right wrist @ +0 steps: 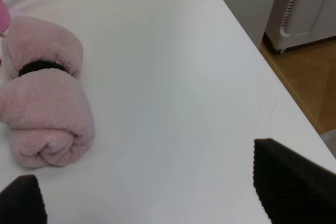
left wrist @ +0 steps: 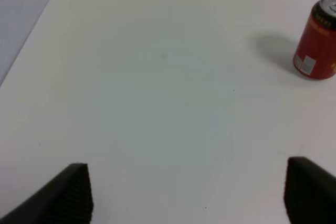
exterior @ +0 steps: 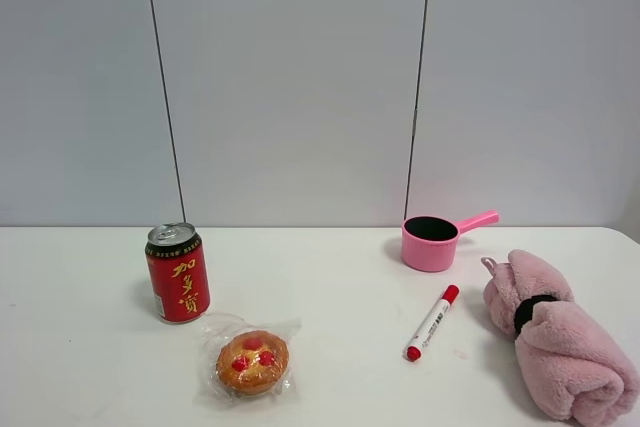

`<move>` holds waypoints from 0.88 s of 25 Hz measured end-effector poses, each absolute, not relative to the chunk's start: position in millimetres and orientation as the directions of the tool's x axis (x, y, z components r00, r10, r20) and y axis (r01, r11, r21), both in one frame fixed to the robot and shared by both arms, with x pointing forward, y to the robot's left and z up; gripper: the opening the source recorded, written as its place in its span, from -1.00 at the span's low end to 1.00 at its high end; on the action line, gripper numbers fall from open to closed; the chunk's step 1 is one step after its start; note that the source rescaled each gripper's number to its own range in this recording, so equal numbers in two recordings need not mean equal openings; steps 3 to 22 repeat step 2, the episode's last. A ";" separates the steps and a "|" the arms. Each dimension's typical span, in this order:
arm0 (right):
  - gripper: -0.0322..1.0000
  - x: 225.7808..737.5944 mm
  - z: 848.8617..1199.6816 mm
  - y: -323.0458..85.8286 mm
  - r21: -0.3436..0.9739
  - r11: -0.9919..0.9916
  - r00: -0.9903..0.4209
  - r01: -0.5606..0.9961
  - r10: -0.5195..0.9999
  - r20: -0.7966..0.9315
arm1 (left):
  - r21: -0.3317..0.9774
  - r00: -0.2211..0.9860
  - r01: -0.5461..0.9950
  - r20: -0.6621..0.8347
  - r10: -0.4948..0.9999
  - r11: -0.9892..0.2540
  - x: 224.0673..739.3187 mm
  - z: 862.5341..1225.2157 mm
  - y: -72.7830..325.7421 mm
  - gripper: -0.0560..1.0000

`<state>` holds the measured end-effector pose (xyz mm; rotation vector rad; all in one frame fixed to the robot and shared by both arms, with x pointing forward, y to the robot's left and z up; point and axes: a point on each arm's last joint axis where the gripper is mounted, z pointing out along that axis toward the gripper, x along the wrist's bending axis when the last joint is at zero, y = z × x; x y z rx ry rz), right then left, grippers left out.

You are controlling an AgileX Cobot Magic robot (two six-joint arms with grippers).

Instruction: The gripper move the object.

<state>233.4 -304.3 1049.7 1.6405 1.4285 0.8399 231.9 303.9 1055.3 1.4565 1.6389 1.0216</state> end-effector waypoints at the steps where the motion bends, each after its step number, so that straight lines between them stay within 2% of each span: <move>1: 0.33 233.4 1049.7 -304.3 0.882 -0.056 0.147 0.467 0.989 -0.015 | 0.899 -0.116 0.435 -0.003 0.993 0.053 231.9 1055.3 303.9 1.00; 22: 0.33 233.4 1049.7 -304.3 0.882 -0.056 0.147 0.467 0.989 -0.015 | 0.899 -0.116 0.435 -0.003 0.993 0.053 231.9 1055.3 303.9 1.00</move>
